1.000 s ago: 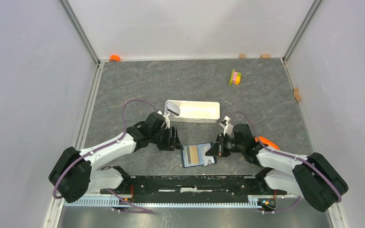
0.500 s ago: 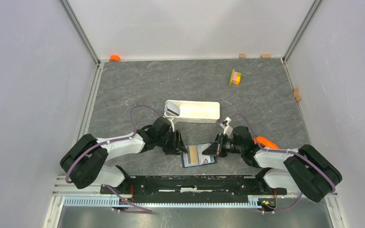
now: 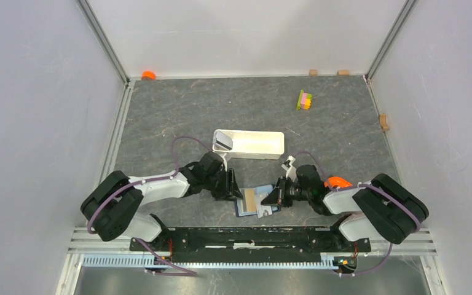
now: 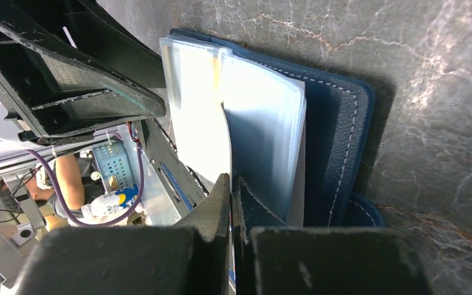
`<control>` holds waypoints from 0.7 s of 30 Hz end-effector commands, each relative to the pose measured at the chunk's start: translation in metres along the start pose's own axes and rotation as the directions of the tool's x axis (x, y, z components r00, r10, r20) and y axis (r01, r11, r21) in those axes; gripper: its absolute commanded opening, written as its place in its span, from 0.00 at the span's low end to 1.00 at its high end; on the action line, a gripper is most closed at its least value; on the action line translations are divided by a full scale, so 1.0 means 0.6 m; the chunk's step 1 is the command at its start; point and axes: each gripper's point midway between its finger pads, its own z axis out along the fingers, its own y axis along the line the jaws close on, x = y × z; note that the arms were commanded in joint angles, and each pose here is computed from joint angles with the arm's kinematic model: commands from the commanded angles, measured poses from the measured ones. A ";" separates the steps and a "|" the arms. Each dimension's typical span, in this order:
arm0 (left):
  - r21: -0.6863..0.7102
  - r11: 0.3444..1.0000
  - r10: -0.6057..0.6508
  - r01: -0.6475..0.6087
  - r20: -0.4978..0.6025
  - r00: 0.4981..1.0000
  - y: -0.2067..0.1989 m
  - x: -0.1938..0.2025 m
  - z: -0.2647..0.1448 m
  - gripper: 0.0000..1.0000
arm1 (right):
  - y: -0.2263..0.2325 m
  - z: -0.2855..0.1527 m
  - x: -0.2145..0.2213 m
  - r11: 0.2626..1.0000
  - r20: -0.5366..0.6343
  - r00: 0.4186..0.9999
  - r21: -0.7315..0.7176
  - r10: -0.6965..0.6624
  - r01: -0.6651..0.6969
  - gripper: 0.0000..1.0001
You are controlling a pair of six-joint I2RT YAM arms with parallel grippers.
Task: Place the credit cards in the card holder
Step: Insert the credit card into the card holder.
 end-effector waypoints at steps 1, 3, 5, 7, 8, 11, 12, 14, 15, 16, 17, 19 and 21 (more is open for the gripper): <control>-0.088 0.996 0.015 -0.017 -0.020 1.000 0.032 0.009 0.008 0.52 | 0.001 0.010 -0.012 0.999 0.019 0.999 0.000 -0.048 0.048 0.00; -0.096 0.995 0.015 -0.018 -0.030 0.999 0.036 0.013 0.011 0.50 | 0.003 0.013 -0.015 0.999 0.022 0.998 -0.009 -0.052 0.053 0.00; -0.103 0.995 0.016 -0.019 -0.034 0.999 0.040 0.014 0.013 0.47 | 0.003 0.016 -0.017 0.998 0.019 0.998 -0.011 -0.059 0.059 0.00; -0.112 0.993 0.016 -0.020 -0.037 0.999 0.044 0.016 0.015 0.44 | 0.004 0.018 -0.019 0.998 0.022 0.998 -0.014 -0.063 0.063 0.00; -0.119 0.993 0.016 -0.021 -0.039 0.999 0.047 0.017 0.016 0.43 | 0.004 0.019 -0.018 0.998 0.020 0.998 -0.015 -0.063 0.063 0.00; -0.143 0.989 0.019 -0.026 -0.050 0.999 0.058 0.020 0.019 0.41 | 0.001 0.022 -0.020 0.998 0.020 0.998 -0.011 -0.066 0.066 0.00; -0.150 0.988 0.020 -0.028 -0.054 0.998 0.061 0.021 0.020 0.40 | 0.000 0.022 -0.020 0.997 0.022 0.997 -0.010 -0.071 0.071 0.00; -0.168 0.985 0.022 -0.031 -0.058 0.998 0.068 0.023 0.021 0.39 | -0.004 0.024 -0.022 0.996 0.028 0.996 -0.001 -0.085 0.085 0.00; -0.176 0.984 0.024 -0.034 -0.059 0.998 0.071 0.023 0.020 0.38 | -0.006 0.025 -0.024 0.996 0.030 0.995 0.005 -0.093 0.093 0.00; -0.186 0.982 0.026 -0.036 -0.056 0.998 0.074 0.022 0.019 0.38 | -0.009 0.026 -0.025 0.995 0.033 0.994 0.011 -0.101 0.101 0.00; -0.193 0.980 0.029 -0.039 -0.057 0.998 0.077 0.022 0.019 0.37 | -0.011 0.027 -0.028 0.994 0.039 0.993 0.017 -0.108 0.108 0.00; -0.205 0.978 0.032 -0.043 -0.054 0.998 0.080 0.022 0.018 0.36 | -0.015 0.029 -0.032 0.992 0.046 0.991 0.030 -0.123 0.121 0.00; -0.208 0.977 0.033 -0.043 -0.054 0.998 0.081 0.021 0.018 0.35 | -0.016 0.031 -0.036 0.991 0.056 0.989 0.033 -0.134 0.132 0.00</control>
